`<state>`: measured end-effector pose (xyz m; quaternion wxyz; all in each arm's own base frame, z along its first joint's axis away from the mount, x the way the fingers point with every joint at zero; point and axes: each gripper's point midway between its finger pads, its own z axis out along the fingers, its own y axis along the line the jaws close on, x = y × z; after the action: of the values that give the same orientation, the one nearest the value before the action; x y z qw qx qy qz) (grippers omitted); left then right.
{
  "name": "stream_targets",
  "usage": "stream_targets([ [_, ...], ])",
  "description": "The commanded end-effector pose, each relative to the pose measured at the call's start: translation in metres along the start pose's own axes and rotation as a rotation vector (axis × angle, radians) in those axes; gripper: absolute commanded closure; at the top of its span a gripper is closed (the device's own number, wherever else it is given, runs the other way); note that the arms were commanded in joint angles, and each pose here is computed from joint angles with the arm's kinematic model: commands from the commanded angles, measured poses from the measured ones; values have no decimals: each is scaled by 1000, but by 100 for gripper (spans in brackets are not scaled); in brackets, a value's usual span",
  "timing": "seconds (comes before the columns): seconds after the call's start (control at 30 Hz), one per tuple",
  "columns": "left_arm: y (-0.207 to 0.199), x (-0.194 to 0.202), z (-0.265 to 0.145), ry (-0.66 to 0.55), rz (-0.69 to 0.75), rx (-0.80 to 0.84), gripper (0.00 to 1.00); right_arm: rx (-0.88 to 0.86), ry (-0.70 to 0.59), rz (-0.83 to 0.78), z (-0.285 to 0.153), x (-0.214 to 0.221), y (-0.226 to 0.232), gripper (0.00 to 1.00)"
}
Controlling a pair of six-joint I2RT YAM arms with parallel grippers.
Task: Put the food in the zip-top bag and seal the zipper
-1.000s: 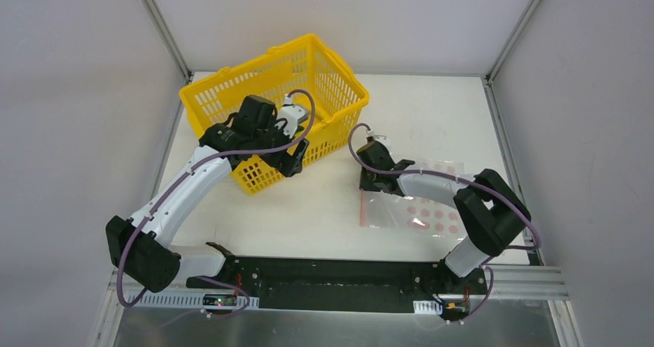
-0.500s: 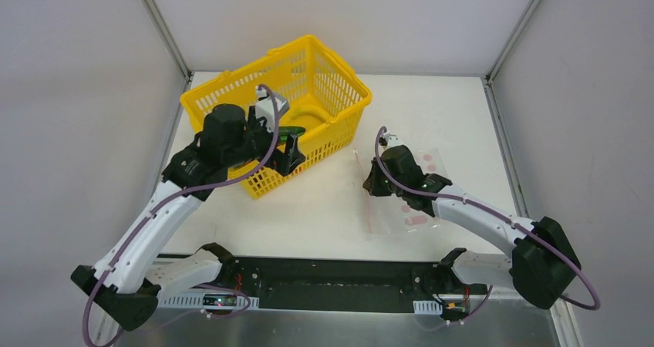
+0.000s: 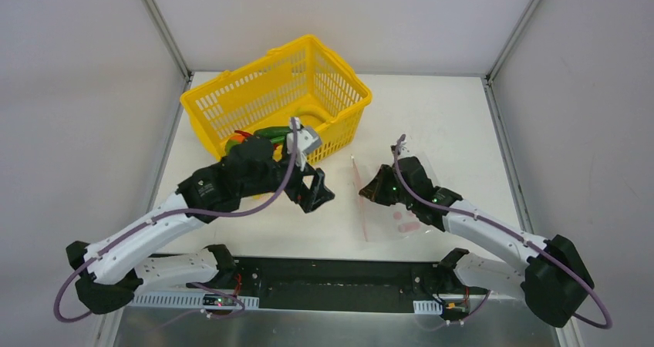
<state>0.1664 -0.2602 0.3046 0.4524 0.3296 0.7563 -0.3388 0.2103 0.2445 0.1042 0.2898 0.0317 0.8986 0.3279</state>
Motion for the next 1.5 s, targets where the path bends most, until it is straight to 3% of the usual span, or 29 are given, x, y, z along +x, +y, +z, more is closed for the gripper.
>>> stream_targets([
  [0.0, 4, 35, 32, 38, -79, -158, 13, -77, -132, 160, -11, -22, 16, 100],
  [0.13, -5, 60, 70, -8, -223, -195, 15, -67, -185, 168, -21, -28, 10, 100],
  [0.33, -27, 80, 117, 36, -249, -182, 15, -60, -180, 162, -33, -27, 11, 100],
  [0.5, -27, 92, 137, 33, -321, -201, 22, -53, -185, 163, -37, -28, 9, 100],
  [0.87, -25, 118, 159, 116, -332, -235, 38, -57, -181, 177, -42, -32, 12, 100],
  [1.0, -24, 122, 162, 124, -331, -245, 50, -58, -180, 179, -42, -33, 12, 100],
  [1.3, -24, 128, 171, 155, -317, -252, 56, -64, -107, 161, -42, -26, 18, 100],
  [1.47, -20, 134, 174, 166, -322, -279, 68, -68, -99, 130, -46, -28, 21, 100],
])
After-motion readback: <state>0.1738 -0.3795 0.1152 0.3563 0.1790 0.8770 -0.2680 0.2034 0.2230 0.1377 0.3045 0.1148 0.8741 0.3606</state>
